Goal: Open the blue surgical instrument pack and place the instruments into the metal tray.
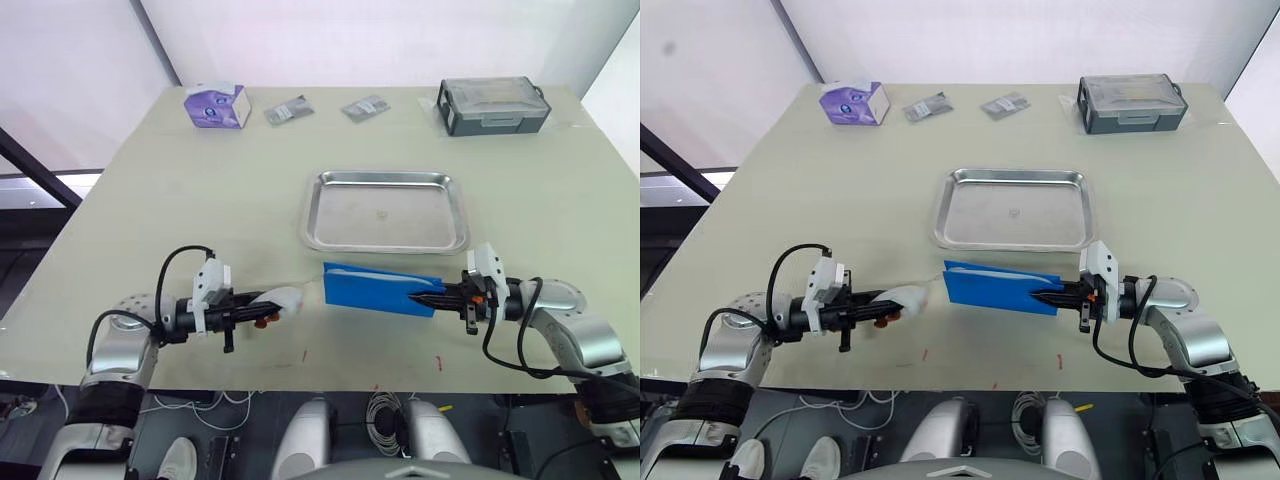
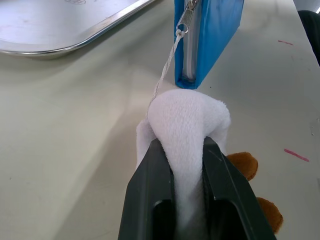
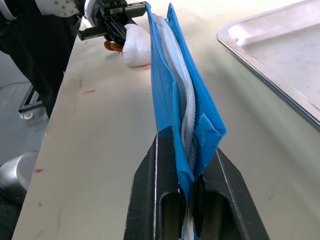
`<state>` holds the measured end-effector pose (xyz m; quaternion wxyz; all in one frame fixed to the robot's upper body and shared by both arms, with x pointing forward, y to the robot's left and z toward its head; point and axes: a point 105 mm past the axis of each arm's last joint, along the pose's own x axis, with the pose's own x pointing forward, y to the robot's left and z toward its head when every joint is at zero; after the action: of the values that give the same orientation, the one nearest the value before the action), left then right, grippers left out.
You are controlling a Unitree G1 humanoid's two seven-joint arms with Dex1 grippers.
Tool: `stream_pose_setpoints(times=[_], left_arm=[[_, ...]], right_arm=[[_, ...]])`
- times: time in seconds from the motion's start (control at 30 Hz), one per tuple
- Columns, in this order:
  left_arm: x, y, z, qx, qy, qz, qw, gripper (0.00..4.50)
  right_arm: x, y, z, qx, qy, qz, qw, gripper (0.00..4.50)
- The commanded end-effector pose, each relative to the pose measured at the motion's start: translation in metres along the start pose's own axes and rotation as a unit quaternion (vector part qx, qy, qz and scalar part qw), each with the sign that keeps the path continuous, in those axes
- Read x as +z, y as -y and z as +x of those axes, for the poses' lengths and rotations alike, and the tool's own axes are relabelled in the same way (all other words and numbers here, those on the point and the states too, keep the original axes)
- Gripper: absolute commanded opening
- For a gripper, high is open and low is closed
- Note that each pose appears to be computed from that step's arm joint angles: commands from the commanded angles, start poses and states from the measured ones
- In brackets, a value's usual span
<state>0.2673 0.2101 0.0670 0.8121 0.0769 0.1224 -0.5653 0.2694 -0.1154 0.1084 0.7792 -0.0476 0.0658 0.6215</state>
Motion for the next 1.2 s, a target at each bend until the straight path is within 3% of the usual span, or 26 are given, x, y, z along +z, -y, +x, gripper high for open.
stream_pose_setpoints(times=[0.03, 0.37, 0.57, 0.8, 1.2], left_arm=[[-0.039, 0.008, 0.005, 0.009, -0.045, -0.066, 0.997, 0.01], [-0.038, 0.009, 0.008, 0.007, -0.037, -0.069, 0.997, 0.01], [-0.033, 0.008, 0.008, 0.009, -0.029, -0.062, 0.998, 0.01], [-0.024, -0.002, -0.006, 0.027, -0.039, -0.025, 0.999, 0.01], [0.006, -0.026, -0.048, 0.058, -0.101, 0.055, 0.992, 0.01]], right_arm=[[0.033, -0.002, -0.004, 0.003, 0.052, -0.035, 0.998, 0.00], [0.080, -0.002, -0.009, 0.001, 0.172, 0.019, 0.985, 0.00], [0.064, -0.006, -0.002, 0.007, 0.106, -0.021, 0.994, 0.00], [0.025, 0.002, 0.002, 0.008, -0.006, -0.116, 0.993, 0.00], [0.019, 0.005, 0.007, 0.018, -0.002, -0.124, 0.992, 0.00]])
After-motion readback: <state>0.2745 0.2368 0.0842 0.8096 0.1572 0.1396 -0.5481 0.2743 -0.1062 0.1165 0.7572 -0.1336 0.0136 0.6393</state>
